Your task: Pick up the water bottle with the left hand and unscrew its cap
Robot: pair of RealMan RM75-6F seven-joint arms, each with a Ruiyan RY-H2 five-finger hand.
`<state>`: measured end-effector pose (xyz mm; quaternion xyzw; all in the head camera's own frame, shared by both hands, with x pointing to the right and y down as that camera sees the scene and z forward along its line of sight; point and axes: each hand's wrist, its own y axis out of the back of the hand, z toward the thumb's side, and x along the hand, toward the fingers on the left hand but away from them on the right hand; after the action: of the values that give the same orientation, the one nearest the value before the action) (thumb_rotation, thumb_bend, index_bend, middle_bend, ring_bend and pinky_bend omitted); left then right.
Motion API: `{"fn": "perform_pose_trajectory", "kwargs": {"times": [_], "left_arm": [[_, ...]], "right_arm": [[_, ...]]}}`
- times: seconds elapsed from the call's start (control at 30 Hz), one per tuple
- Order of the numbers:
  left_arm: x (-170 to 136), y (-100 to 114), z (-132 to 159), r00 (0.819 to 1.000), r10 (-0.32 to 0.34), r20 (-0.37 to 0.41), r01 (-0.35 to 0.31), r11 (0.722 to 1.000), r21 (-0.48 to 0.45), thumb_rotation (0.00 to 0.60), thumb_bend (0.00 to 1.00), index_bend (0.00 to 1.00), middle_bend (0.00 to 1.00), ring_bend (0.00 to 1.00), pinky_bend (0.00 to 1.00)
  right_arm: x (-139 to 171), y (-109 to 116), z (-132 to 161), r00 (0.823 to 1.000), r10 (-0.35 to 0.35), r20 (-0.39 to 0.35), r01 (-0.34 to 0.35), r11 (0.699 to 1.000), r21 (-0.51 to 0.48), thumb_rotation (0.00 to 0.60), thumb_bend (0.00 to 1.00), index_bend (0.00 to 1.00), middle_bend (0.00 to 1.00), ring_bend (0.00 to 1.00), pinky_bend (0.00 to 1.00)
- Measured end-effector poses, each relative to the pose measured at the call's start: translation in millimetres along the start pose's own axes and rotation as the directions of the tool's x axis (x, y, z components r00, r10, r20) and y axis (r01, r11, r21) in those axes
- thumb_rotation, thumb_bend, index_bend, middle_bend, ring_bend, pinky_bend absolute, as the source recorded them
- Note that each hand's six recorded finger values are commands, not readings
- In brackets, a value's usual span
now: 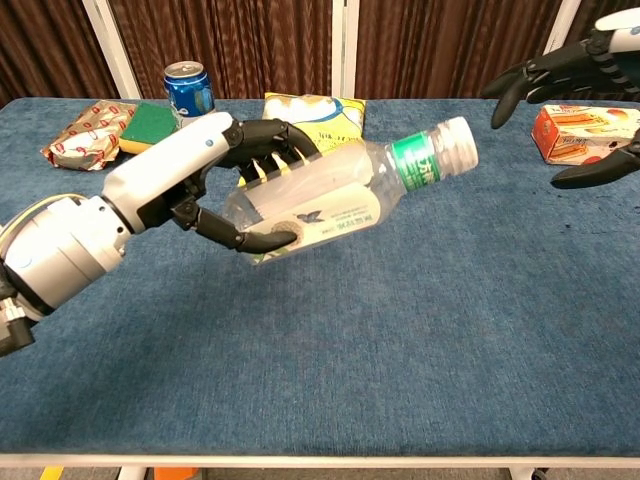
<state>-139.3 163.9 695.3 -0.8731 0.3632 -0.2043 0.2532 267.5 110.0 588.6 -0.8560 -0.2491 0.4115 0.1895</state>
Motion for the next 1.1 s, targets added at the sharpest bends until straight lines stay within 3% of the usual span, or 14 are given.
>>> {"fn": "perform_pose_trajectory", "kwargs": {"times": [1.1], "left_arm": [[6.1,-3.7,0.7,1.0,0.0,-0.007,0.0,1.0,0.024,0.6,0.35,0.48,0.49,0.45,0.52]], "right_arm": [[-5.6,-1.1,14.2,0.999,0.013,-0.043,-0.013,1.0,0.004,0.6,0.1,0.3,0.07,0.0,0.0]]}}
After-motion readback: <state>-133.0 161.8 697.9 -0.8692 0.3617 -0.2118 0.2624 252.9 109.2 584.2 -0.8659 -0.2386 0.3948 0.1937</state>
